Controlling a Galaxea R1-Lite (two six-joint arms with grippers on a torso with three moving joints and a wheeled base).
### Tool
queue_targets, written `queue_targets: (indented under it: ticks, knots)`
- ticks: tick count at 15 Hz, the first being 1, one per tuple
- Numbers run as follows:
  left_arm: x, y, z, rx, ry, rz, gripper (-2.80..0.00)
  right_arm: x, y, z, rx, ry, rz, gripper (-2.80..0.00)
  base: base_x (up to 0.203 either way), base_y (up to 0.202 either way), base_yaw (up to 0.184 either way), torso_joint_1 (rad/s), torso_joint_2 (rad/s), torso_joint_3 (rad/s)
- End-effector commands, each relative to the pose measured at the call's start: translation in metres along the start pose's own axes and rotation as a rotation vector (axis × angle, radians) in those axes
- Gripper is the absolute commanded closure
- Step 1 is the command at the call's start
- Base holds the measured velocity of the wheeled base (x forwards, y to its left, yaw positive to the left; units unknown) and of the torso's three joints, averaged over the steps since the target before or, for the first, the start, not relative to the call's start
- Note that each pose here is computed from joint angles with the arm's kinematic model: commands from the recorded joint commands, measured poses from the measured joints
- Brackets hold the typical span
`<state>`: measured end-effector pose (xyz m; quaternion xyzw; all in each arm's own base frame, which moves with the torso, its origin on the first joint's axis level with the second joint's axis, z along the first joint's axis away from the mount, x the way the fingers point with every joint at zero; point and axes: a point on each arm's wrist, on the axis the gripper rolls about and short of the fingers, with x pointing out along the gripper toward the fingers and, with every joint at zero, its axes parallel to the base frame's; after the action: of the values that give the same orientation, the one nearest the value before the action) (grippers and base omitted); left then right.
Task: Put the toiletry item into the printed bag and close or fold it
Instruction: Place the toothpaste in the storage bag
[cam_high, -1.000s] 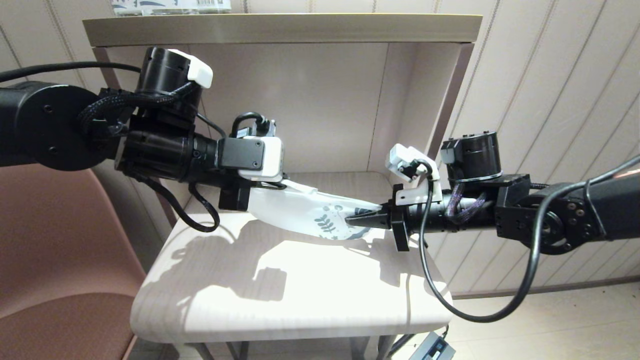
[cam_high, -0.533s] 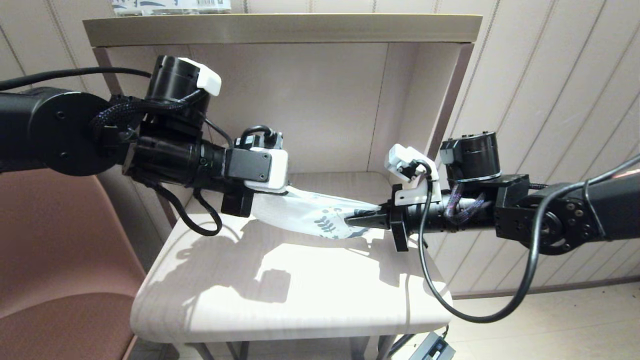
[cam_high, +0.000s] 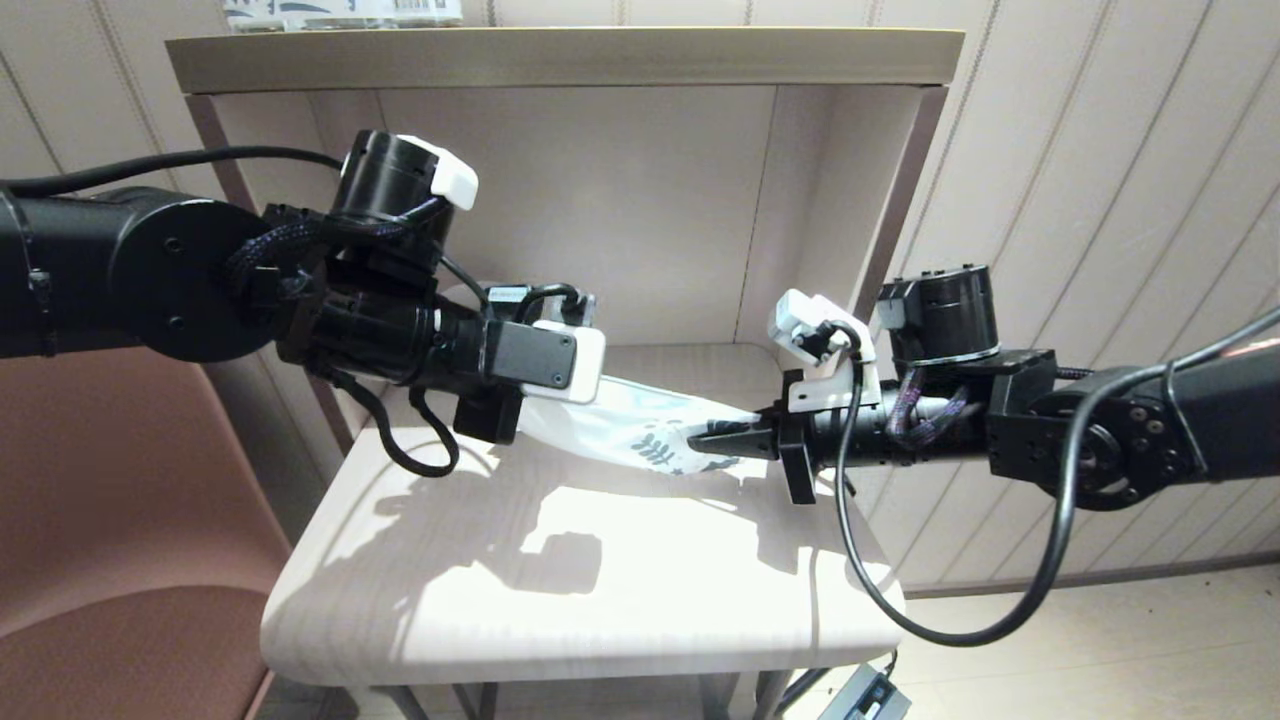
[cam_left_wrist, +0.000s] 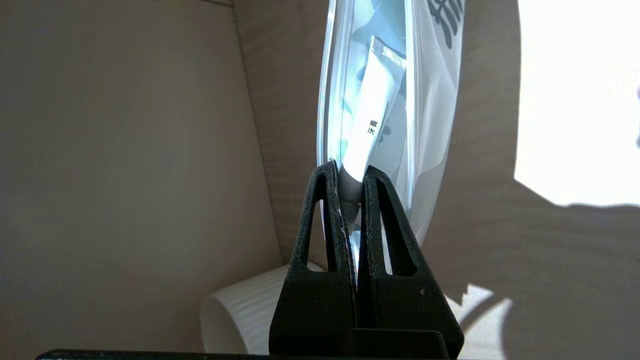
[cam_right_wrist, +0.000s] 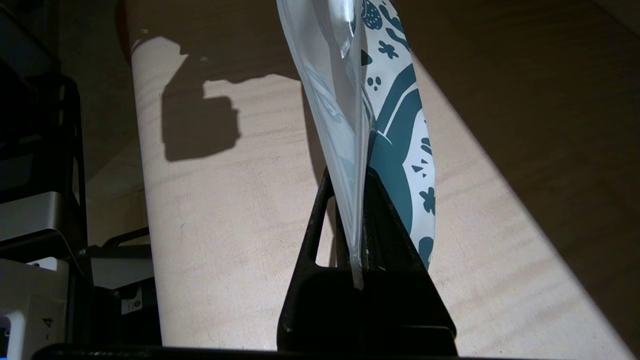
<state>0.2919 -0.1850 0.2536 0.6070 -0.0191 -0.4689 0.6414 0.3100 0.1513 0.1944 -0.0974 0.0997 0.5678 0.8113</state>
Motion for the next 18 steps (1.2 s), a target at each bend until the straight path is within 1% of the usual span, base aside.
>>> queue_targets:
  ticks: [1, 3, 4, 9, 12, 15, 17, 18]
  knots:
    - [0.001, 0.000, 0.001, 0.009, 0.000, -0.003, 0.00, 0.001, 0.000, -0.001, -0.002, -0.001, 0.006, 0.00, 0.000, 0.000, 0.000, 0.000, 0.00, 0.000]
    - [0.001, 0.000, 0.001, 0.007, -0.001, -0.003, 0.00, 0.001, 0.000, 0.000, -0.003, -0.003, 0.006, 0.00, 0.000, 0.000, 0.000, 0.000, 0.00, 0.000]
    - [0.002, -0.002, 0.001, 0.004, -0.003, -0.006, -2.80, 0.001, 0.000, 0.001, -0.005, -0.004, 0.007, 0.00, 0.000, 0.000, 0.000, 0.000, 0.00, 0.000]
    - [0.001, 0.000, 0.003, -0.004, -0.011, 0.002, -2.80, 0.001, 0.000, 0.001, -0.006, -0.005, 0.005, 0.00, 0.000, 0.000, 0.000, 0.000, 0.00, 0.000]
    - [-0.009, 0.005, 0.006, -0.011, -0.028, 0.033, -2.80, 0.001, 0.000, 0.001, -0.007, -0.005, 0.005, 0.00, 0.000, 0.000, 0.000, 0.000, 0.00, 0.000]
    - [-0.035, 0.011, 0.010, -0.081, -0.045, 0.085, -2.80, 0.001, 0.000, 0.002, -0.007, -0.006, 0.006, 0.00, 0.000, 0.000, 0.000, 0.000, 0.00, 0.000]
    - [-0.058, 0.011, 0.006, -0.147, -0.041, 0.121, -2.80, 0.001, -0.001, 0.002, -0.009, -0.007, 0.004, 0.00, 0.000, 0.000, 0.000, 0.000, 0.00, 0.000]
    - [-0.069, 0.008, 0.004, -0.187, -0.033, 0.132, -2.80, 0.000, -0.002, 0.002, -0.009, -0.008, -0.001, 0.00, 0.000, 0.000, 0.000, 0.000, 0.00, 0.000]
